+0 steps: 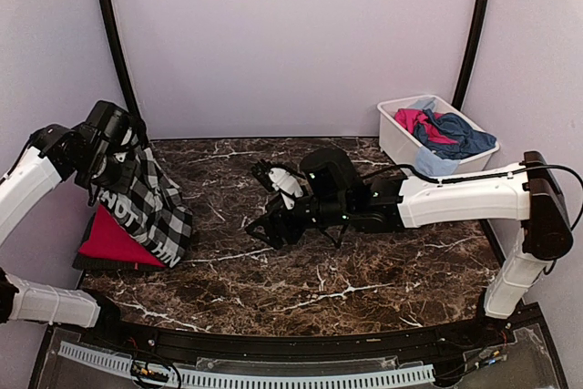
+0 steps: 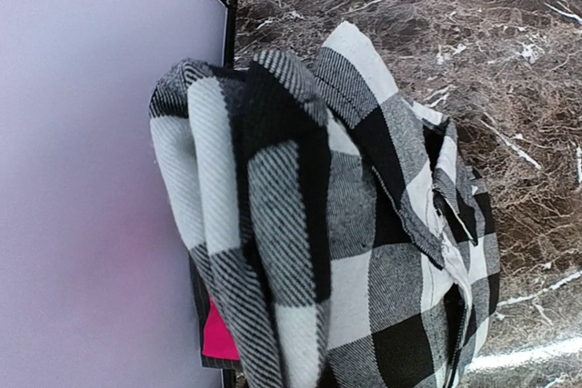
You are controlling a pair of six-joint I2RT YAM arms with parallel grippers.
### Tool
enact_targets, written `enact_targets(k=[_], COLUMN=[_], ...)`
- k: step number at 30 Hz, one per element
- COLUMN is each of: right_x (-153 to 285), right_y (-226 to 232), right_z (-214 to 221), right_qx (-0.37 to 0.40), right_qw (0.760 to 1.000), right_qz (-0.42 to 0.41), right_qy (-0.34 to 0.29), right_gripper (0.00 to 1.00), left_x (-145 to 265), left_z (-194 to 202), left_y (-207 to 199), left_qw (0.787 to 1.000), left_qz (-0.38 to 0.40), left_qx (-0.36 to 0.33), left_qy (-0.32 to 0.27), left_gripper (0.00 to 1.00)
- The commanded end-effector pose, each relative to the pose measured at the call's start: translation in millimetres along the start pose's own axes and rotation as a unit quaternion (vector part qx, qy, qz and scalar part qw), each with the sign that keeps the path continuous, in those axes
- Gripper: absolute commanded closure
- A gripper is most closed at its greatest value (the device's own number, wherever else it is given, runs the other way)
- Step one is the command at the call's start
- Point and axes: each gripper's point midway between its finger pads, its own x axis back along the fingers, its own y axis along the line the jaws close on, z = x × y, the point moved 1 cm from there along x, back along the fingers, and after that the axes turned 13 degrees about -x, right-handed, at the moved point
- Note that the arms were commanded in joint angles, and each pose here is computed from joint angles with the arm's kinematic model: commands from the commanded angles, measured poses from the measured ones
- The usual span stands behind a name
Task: Fold and stack the mixed laundry pile
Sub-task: Place the square-folded shirt at the corner of the board.
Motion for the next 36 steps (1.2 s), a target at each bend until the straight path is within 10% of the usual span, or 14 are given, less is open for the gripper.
enact_targets(k=[1,28,36], right_x=[0,-8,7], right_y=[4,-3,-8], right_z=[-10,-7,-22], right_qx=[0.002,0.003,0.005], right_qw=[1.000,1.000,1.000], right_qz=[-0.013,-0.009,0.009], right_qy=[-0.017,0.011,-0.006], right_gripper=[0.23,0.22,0.13], left_x=[1,-71,-69], left_z=[-6,47,53], left_y=[24,71,82], left_qw=[0.999,0.973,0.960], left_qz=[-0.037,-0.190,-0.230], left_qx=[0.010,-0.091,-0.109], left_qy=[-0.035,0.093,0.117], left_gripper=[1.00,1.00,0.60])
